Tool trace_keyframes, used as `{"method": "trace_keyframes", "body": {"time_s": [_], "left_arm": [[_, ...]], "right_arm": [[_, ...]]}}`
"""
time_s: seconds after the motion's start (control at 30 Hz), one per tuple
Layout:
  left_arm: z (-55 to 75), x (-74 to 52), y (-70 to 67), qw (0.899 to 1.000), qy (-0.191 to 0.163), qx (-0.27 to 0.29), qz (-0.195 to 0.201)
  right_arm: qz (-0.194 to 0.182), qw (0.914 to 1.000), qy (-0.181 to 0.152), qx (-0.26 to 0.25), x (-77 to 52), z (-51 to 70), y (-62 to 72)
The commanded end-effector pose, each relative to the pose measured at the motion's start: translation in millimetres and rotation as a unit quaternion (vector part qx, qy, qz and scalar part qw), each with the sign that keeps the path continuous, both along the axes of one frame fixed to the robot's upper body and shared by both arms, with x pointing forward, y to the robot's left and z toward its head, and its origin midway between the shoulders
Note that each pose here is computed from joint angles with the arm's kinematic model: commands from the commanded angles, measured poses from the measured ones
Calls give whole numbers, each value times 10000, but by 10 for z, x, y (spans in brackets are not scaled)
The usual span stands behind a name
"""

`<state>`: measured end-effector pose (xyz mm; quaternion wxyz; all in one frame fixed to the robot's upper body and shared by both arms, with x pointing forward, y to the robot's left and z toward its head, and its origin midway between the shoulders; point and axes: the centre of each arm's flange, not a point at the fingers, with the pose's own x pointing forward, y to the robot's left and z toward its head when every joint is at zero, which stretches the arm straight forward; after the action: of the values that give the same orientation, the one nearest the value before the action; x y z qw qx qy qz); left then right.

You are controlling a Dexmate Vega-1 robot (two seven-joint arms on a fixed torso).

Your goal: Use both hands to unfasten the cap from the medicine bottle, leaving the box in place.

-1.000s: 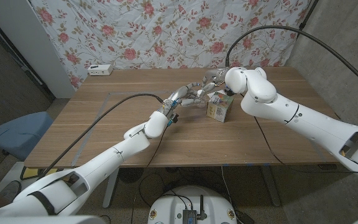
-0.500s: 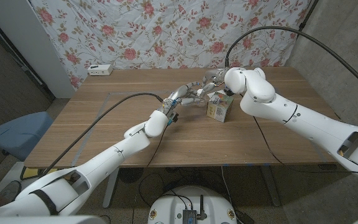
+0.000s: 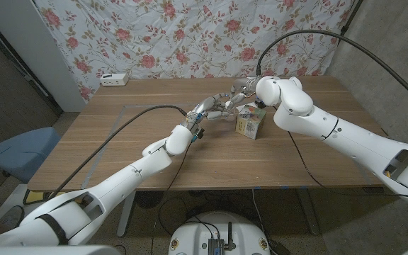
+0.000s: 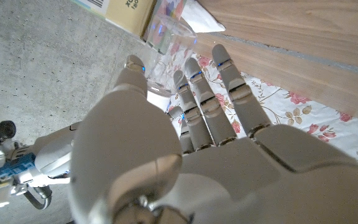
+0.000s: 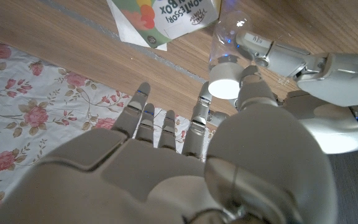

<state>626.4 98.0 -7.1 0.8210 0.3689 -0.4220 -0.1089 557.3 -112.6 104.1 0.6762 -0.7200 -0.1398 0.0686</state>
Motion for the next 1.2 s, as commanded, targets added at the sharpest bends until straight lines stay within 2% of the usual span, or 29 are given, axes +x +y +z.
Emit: {"method": "trace_keyframes", "body": {"time_s": [0.03, 1.2], "left_arm": [[12, 12, -27, 10000, 16, 21, -18], [-24, -9, -10, 10000, 38, -17, -1]], "right_arm": [[18, 10000, -19, 3, 14, 3, -14], [49, 10000, -10, 65, 11, -7, -30]]}}
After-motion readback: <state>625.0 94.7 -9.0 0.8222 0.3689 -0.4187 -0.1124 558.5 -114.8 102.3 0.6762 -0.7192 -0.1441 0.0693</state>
